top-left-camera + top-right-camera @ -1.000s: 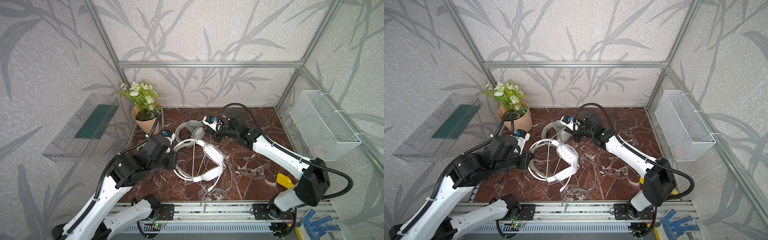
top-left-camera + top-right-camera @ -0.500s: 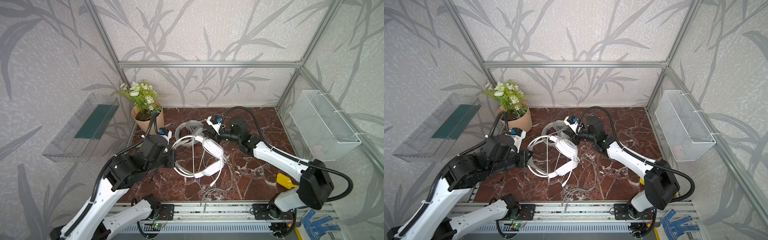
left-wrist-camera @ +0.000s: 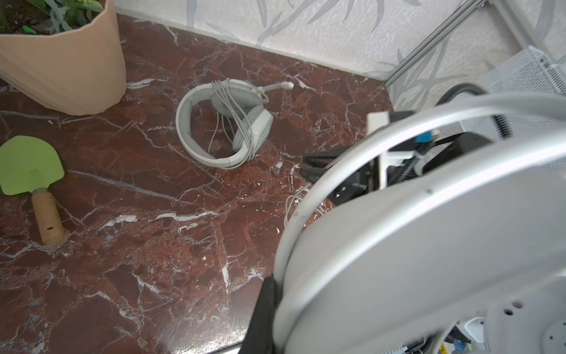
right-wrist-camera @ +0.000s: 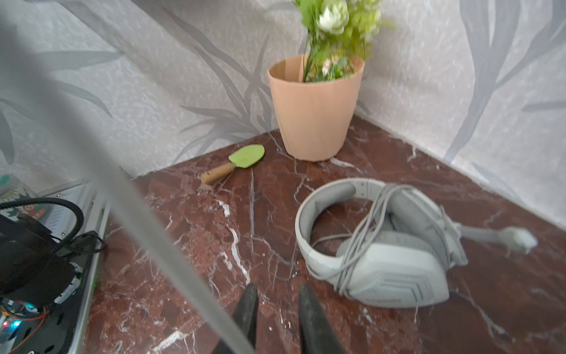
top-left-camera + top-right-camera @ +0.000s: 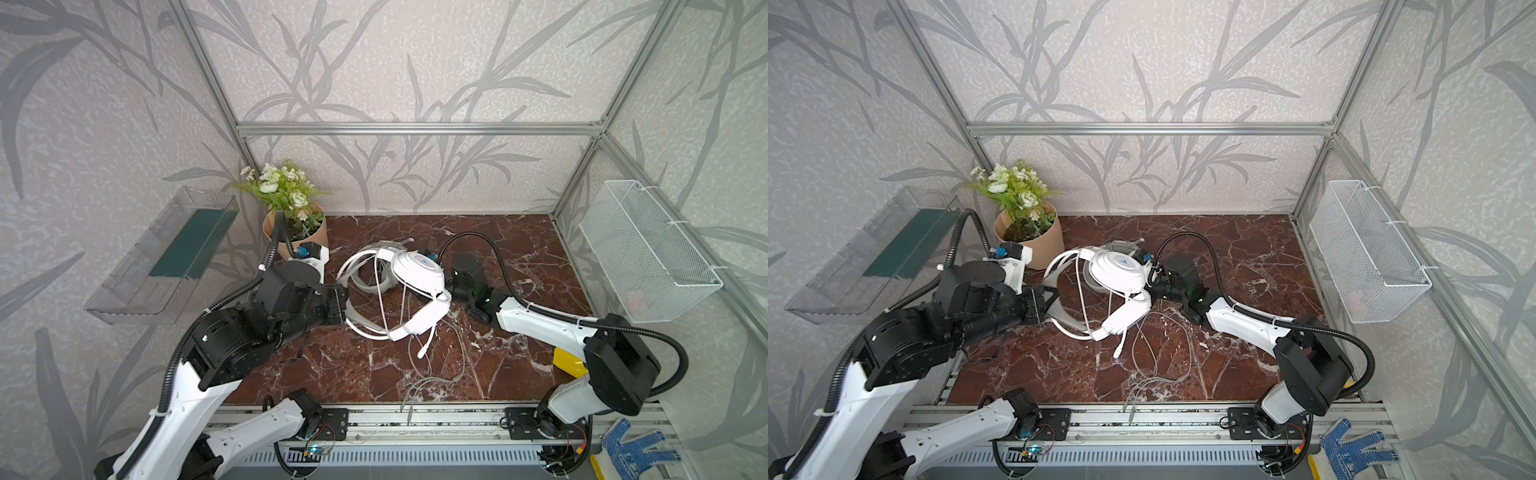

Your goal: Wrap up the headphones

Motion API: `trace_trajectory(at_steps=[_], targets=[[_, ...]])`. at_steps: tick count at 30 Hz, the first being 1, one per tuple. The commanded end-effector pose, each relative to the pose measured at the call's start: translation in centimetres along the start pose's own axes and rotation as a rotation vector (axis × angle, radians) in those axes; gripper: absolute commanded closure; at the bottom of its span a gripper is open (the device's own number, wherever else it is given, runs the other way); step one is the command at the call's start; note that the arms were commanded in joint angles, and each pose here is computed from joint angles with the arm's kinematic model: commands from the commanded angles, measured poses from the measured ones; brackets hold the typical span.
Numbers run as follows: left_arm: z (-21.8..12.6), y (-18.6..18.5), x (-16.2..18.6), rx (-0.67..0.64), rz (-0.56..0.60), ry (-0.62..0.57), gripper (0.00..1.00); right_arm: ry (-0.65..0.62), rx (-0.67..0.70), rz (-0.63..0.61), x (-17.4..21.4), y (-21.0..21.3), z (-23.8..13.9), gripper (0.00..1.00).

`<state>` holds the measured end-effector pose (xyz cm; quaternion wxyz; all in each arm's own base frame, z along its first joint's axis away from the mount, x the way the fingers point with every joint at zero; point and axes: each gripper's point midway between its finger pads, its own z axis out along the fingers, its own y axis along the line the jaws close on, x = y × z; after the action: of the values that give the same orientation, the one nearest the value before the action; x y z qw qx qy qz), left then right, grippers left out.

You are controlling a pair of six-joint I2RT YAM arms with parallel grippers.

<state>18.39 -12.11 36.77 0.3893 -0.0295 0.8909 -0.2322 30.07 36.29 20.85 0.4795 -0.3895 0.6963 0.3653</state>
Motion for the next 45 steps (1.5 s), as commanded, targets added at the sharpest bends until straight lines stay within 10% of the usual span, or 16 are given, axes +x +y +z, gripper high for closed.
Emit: trace_trajectory(at_steps=[1,31,45], targets=[[-1.3,-1.4,-2.4,0.058,-0.086,-0.090,1.00,-0.059,0.020,0.040,-0.3,-0.3,0.2,0.68],[-1.1,-1.0,-4.8,-0.072,-0.042,-0.099,1.00,-0.102,0.111,0.125,9.0,2.5,0.6,0.22],[-1.3,-1.2,-5.2,-0.068,-0.048,-0.111,1.00,-0.007,0.144,0.139,13.1,1.5,2.3,0.40]])
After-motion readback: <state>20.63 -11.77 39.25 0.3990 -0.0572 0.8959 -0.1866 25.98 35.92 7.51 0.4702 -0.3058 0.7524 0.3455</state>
